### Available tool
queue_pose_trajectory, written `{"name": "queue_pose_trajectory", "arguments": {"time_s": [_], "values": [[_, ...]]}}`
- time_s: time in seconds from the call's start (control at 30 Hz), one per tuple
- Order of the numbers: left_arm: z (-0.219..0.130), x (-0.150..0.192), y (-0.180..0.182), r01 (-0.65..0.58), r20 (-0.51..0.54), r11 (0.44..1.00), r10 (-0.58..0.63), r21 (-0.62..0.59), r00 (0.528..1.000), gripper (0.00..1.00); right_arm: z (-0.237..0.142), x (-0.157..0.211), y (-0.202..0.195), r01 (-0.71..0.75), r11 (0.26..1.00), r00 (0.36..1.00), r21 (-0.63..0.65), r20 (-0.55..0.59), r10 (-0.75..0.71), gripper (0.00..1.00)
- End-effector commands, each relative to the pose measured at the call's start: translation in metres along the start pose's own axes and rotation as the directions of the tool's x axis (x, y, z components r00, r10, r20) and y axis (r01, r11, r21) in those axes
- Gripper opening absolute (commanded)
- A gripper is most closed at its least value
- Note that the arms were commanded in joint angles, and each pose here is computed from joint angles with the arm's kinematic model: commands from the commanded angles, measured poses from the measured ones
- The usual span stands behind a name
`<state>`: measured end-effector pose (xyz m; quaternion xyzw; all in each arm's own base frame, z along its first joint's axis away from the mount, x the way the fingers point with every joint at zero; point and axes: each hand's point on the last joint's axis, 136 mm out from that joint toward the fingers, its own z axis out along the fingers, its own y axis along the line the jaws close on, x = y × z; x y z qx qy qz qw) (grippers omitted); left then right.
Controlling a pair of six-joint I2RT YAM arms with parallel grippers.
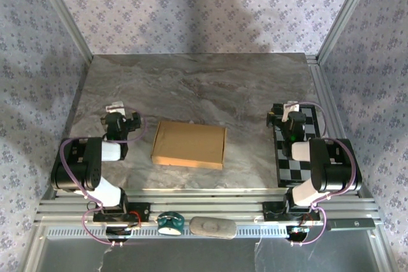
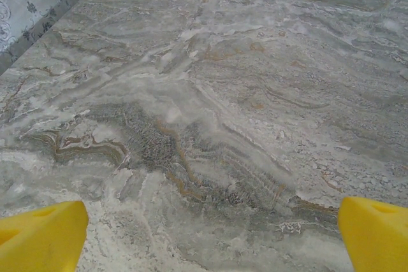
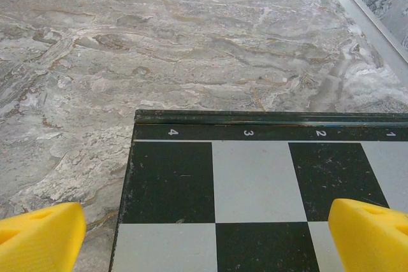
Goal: Fold the paper box
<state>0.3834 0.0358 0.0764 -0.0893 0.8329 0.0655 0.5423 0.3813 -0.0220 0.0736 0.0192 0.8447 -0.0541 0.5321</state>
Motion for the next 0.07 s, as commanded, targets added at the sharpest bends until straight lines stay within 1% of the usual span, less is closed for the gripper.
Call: {"name": "queue_pose_trajectory", "arguments": {"time_s": [0.0, 0.03], "values": [[0.0012, -0.0166, -0.0006, 0.008, 0.053, 1.000, -0.008, 0.001, 0.999, 1.00, 0.0022, -0.0134, -0.0033, -0.014, 1.000, 0.999, 0.027, 0.044, 0.013, 1.00], [0.0009, -0.0174, -0.0006, 0.007, 0.056, 1.000, -0.007, 0.001, 0.998, 1.00, 0.0009, -0.0139, -0.0040, -0.008, 0.999, 0.999, 0.039, 0.050, 0.006, 1.00]]}}
